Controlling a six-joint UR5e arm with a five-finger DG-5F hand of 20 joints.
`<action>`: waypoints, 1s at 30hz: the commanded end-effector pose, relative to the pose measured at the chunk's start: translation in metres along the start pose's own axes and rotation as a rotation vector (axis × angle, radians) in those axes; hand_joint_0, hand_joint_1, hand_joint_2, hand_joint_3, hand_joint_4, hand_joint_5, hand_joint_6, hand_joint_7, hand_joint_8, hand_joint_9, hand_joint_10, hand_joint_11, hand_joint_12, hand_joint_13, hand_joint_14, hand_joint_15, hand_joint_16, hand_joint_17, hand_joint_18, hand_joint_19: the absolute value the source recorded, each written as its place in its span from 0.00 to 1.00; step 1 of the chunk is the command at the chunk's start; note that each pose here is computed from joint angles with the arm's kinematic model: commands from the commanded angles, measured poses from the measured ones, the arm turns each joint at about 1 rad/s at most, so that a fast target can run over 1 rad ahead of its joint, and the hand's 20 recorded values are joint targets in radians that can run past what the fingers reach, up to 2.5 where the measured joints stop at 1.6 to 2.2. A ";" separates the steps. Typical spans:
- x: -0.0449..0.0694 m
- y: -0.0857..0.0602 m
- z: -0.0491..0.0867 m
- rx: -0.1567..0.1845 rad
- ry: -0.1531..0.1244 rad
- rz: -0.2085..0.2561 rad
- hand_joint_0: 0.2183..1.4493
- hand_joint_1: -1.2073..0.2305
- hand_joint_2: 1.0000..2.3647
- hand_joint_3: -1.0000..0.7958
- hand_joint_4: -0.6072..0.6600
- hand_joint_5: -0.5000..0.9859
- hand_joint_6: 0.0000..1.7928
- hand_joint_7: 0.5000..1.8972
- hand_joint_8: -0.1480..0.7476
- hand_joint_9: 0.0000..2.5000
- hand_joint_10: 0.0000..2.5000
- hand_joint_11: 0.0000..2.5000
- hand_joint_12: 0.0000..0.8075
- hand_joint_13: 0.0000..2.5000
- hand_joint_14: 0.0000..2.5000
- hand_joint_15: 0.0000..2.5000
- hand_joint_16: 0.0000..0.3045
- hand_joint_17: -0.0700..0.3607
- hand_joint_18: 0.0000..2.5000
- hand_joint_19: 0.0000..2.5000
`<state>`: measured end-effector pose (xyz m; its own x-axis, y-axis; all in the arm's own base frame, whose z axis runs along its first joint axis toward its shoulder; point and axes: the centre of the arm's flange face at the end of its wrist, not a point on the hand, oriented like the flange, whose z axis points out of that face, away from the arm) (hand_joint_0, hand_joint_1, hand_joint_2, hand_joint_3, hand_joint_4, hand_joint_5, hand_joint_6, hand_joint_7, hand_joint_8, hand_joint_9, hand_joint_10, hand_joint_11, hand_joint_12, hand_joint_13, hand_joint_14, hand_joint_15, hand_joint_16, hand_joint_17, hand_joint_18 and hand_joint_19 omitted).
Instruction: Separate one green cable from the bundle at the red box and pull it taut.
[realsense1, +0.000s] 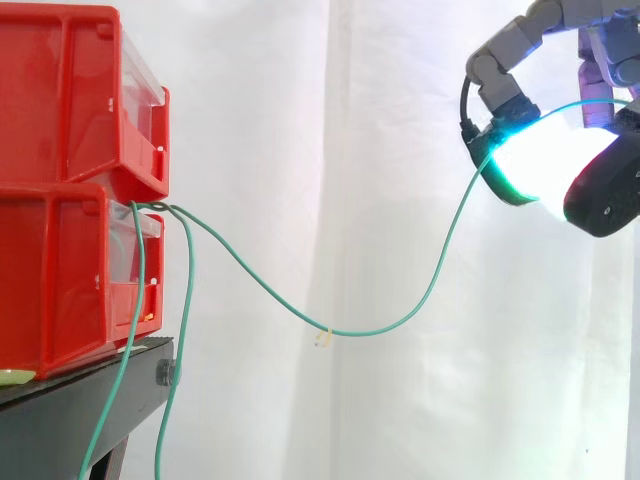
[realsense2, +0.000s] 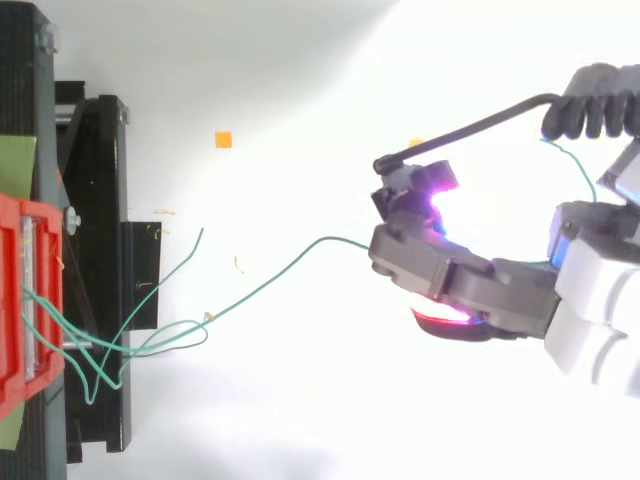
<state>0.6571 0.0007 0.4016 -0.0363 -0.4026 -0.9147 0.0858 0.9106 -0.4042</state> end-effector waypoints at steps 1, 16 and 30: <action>0.002 -0.003 0.001 -0.016 -0.004 -0.049 0.35 0.39 0.00 0.28 0.52 0.43 0.28 0.67 0.21 1.00 1.00 0.13 0.52 1.00 0.01 0.60 0.16 0.42 0.68 0.07; 0.020 -0.039 0.001 -0.067 -0.017 -0.280 0.35 0.38 0.00 0.28 0.52 0.43 0.28 0.67 0.21 1.00 1.00 0.13 0.52 1.00 0.01 0.60 0.16 0.42 0.68 0.07; 0.031 -0.052 -0.003 -0.127 -0.015 -0.465 0.35 0.39 0.00 0.28 0.52 0.43 0.28 0.67 0.22 1.00 1.00 0.13 0.53 1.00 0.01 0.61 0.16 0.42 0.68 0.07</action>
<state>0.6485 -0.0574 0.3948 -0.0328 -0.7479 -0.6630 -0.0530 0.6637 -0.7461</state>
